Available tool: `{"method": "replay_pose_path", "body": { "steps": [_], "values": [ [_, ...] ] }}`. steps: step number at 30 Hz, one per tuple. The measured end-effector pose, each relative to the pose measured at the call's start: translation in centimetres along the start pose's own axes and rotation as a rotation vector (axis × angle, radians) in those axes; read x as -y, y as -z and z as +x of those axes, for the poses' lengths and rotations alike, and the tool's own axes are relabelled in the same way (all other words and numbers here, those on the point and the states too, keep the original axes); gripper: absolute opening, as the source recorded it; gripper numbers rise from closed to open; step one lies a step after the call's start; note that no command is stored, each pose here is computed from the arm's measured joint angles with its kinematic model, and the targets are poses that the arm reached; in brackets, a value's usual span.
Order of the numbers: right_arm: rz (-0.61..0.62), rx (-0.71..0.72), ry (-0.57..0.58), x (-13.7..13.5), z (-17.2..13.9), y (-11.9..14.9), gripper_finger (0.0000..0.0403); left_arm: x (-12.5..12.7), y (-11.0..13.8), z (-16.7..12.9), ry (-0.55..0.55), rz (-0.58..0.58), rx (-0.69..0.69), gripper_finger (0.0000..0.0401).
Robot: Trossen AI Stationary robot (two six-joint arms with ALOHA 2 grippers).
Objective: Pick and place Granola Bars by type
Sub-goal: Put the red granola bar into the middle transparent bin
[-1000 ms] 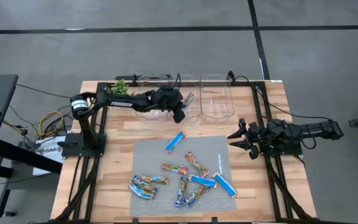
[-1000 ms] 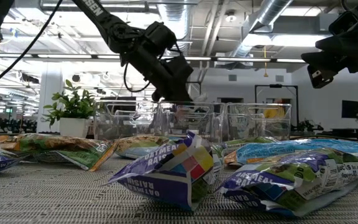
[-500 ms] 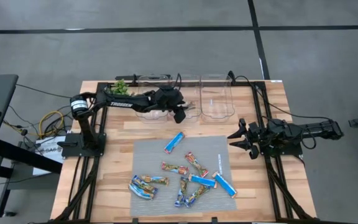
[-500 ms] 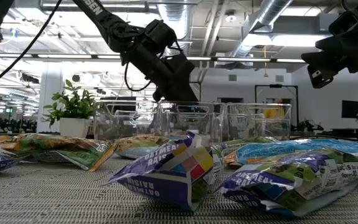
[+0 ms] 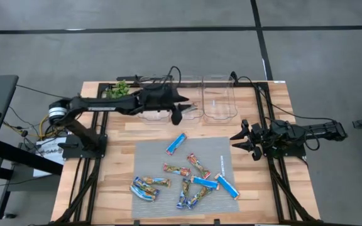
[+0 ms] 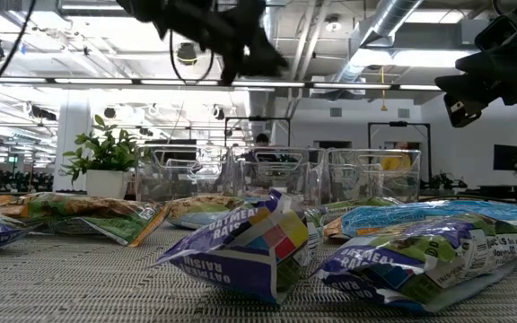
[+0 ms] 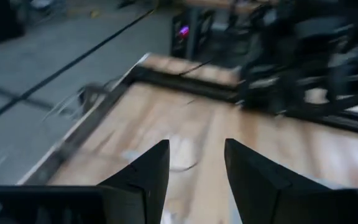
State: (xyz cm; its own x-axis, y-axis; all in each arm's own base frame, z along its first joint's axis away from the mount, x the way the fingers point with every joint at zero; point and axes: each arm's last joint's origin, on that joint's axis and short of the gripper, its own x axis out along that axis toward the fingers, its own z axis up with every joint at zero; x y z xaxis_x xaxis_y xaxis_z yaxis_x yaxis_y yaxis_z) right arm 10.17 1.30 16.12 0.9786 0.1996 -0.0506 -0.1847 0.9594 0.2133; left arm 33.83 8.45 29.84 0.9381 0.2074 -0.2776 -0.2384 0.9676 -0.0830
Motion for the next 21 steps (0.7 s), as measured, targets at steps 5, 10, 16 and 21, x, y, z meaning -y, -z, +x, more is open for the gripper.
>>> {"method": "replay_pose_path", "body": {
  "steps": [5,10,16,21],
  "values": [
    [0.0,0.0,0.0,0.0,0.0,0.0,0.0143,3.6,-1.7,-2.7,0.16,0.065,0.057,0.0146],
    [0.0,0.0,0.0,0.0,0.0,0.0,0.0141,6.1,-1.8,-4.3,0.247,0.091,0.025,0.0146],
    [0.0,0.0,0.0,0.0,0.0,0.0,0.0144,6.6,-0.9,-4.6,0.246,0.053,-0.071,0.0145],
    [0.0,0.0,0.0,0.0,0.0,0.0,0.0141,7.3,-0.1,-4.8,0.21,0.028,-0.139,0.0145]
  ]
}}
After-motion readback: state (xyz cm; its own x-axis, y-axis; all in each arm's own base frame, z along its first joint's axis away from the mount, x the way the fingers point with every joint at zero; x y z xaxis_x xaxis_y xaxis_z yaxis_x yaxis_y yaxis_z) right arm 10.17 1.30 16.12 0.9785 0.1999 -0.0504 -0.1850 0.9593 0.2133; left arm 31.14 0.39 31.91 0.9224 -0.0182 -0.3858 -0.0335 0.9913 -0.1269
